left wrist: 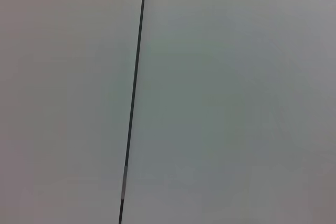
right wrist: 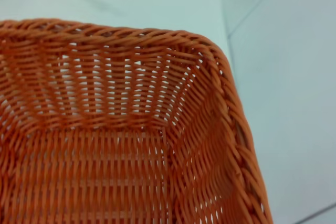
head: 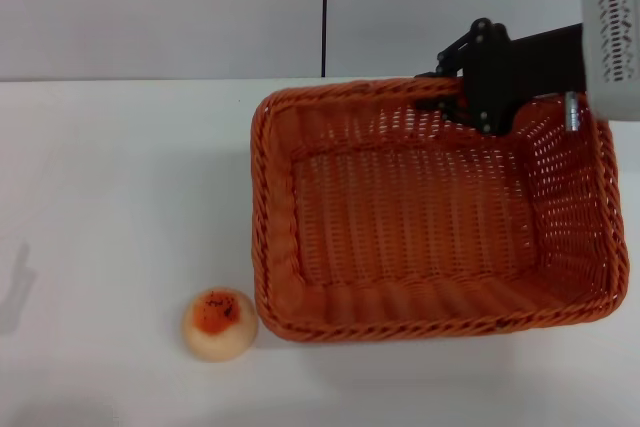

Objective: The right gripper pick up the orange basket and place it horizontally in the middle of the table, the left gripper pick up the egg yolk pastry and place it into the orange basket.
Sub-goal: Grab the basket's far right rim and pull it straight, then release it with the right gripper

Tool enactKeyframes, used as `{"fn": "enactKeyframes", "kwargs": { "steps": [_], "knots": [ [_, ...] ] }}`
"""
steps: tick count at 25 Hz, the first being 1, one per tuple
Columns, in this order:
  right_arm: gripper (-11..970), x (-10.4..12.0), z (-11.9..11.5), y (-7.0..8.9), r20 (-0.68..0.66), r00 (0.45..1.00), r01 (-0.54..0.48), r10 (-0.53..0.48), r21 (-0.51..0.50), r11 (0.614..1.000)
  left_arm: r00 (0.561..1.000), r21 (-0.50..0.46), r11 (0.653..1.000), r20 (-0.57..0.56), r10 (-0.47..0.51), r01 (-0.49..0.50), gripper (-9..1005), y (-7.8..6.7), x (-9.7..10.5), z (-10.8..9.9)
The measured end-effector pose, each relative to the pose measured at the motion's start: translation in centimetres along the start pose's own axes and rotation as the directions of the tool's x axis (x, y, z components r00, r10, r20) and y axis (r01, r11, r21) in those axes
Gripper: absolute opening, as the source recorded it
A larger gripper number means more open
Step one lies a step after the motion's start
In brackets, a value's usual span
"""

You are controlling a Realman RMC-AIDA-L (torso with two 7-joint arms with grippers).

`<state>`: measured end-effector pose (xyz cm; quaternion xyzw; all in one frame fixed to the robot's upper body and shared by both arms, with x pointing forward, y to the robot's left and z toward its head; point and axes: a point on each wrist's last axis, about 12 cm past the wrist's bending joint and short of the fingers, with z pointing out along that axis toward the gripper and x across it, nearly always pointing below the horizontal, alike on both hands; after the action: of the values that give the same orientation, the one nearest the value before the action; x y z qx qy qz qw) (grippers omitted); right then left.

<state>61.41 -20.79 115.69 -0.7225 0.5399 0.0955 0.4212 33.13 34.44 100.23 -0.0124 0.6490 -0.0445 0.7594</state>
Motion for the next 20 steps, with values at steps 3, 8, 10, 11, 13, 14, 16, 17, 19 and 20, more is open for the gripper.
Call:
{"fn": "enactKeyframes", "kwargs": {
  "steps": [3,8,10,11,13,14,16,17,19,20],
  "knots": [
    [223,0.5,-0.3,0.3,0.021,0.998,-0.057,0.057,0.017,0.998,1.000,0.006,1.000,0.000,-0.001,0.001,743,-0.1,0.0,0.0],
    [230,0.5,-0.1,0.8,0.050,0.995,-0.088,0.088,0.006,0.996,1.000,0.010,1.000,0.001,-0.001,0.001,741,-0.1,0.0,0.1],
    [232,0.7,0.2,1.2,0.058,0.993,-0.106,0.107,-0.007,0.994,1.000,0.010,1.000,-0.001,-0.001,0.001,740,-0.1,0.0,0.0],
    [234,0.8,0.4,1.3,0.062,0.991,-0.116,0.116,-0.012,0.993,1.000,0.008,1.000,-0.002,-0.001,0.001,740,-0.1,0.0,-0.1],
    [236,0.9,0.6,1.6,0.065,0.988,-0.136,0.137,-0.021,0.990,1.000,0.005,1.000,-0.005,0.000,0.000,739,0.0,0.0,-0.3],
    [238,0.9,0.6,1.7,0.065,0.987,-0.148,0.150,-0.025,0.989,1.000,0.003,1.000,-0.007,0.001,-0.001,739,0.0,0.0,-0.4],
    [240,1.0,0.6,1.8,0.064,0.982,-0.177,0.178,-0.025,0.984,1.000,0.001,1.000,-0.007,0.003,-0.003,738,0.0,0.0,-0.5],
    [242,1.2,0.5,1.9,0.062,0.979,-0.192,0.193,-0.021,0.981,1.000,0.000,1.000,-0.008,0.004,-0.004,738,0.1,-0.1,-0.7],
    [244,1.4,0.3,2.0,0.057,0.976,-0.210,0.210,-0.009,0.978,1.000,-0.001,1.000,-0.008,0.006,-0.006,737,0.1,-0.1,-0.9],
    [246,1.5,0.2,2.0,0.054,0.976,-0.209,0.209,-0.005,0.978,1.000,-0.001,1.000,-0.007,0.007,-0.007,736,0.1,-0.1,-0.9]
  ]
}}
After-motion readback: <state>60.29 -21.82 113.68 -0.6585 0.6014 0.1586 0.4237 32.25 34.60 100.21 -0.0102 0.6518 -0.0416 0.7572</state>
